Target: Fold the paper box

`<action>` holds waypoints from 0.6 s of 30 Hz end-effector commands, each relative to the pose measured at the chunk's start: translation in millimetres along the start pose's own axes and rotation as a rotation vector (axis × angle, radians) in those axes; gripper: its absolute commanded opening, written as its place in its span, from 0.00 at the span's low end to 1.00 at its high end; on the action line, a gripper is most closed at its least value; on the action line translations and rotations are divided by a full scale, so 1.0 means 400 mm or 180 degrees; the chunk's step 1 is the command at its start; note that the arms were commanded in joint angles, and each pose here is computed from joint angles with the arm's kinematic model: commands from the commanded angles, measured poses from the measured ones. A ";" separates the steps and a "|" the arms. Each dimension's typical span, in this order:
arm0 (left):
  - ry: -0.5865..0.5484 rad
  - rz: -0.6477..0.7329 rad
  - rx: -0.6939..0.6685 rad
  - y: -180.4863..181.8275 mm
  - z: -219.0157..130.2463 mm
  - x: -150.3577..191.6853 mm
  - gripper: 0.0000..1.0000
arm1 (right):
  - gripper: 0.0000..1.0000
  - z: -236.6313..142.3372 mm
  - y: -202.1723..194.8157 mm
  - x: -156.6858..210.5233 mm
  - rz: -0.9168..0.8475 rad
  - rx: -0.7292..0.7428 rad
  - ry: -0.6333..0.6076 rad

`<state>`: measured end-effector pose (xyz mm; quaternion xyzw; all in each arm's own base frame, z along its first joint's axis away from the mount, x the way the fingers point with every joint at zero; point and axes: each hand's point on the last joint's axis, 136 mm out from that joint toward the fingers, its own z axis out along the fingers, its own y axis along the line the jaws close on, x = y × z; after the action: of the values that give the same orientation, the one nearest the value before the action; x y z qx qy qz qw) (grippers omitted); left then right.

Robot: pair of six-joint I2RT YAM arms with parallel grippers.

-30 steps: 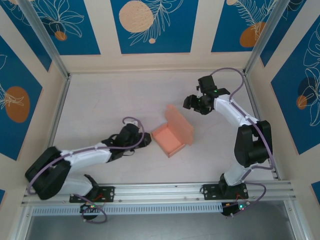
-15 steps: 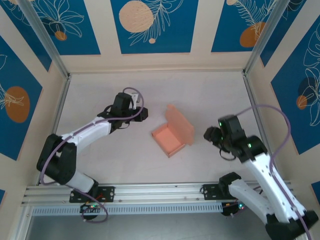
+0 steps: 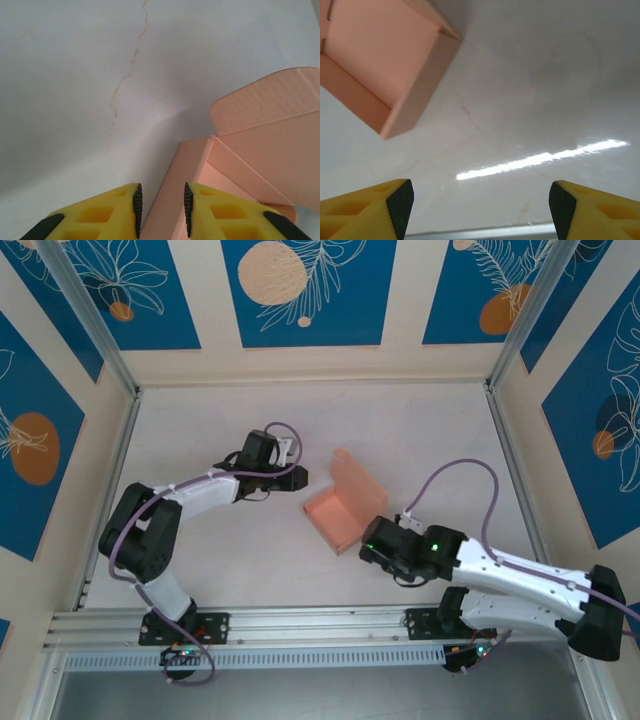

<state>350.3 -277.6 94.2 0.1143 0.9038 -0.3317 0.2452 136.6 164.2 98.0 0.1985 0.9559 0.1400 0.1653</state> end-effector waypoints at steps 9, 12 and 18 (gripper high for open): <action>0.0130 -0.0136 0.0180 -0.013 0.053 0.044 0.29 | 0.68 0.129 0.131 -0.042 0.0191 -0.0194 0.0155; 0.0170 -0.0138 0.0170 -0.010 0.059 0.056 0.29 | 0.65 0.150 0.142 -0.052 0.0174 -0.0234 0.0162; 0.0167 -0.0231 0.0067 0.012 0.051 0.080 0.28 | 0.62 0.159 0.166 -0.095 -0.0057 -0.0211 0.0114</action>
<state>341.9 -287.2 70.2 0.0990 0.9067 -0.3472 0.2181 203.1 208.8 60.9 0.2124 0.9534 0.1582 0.1449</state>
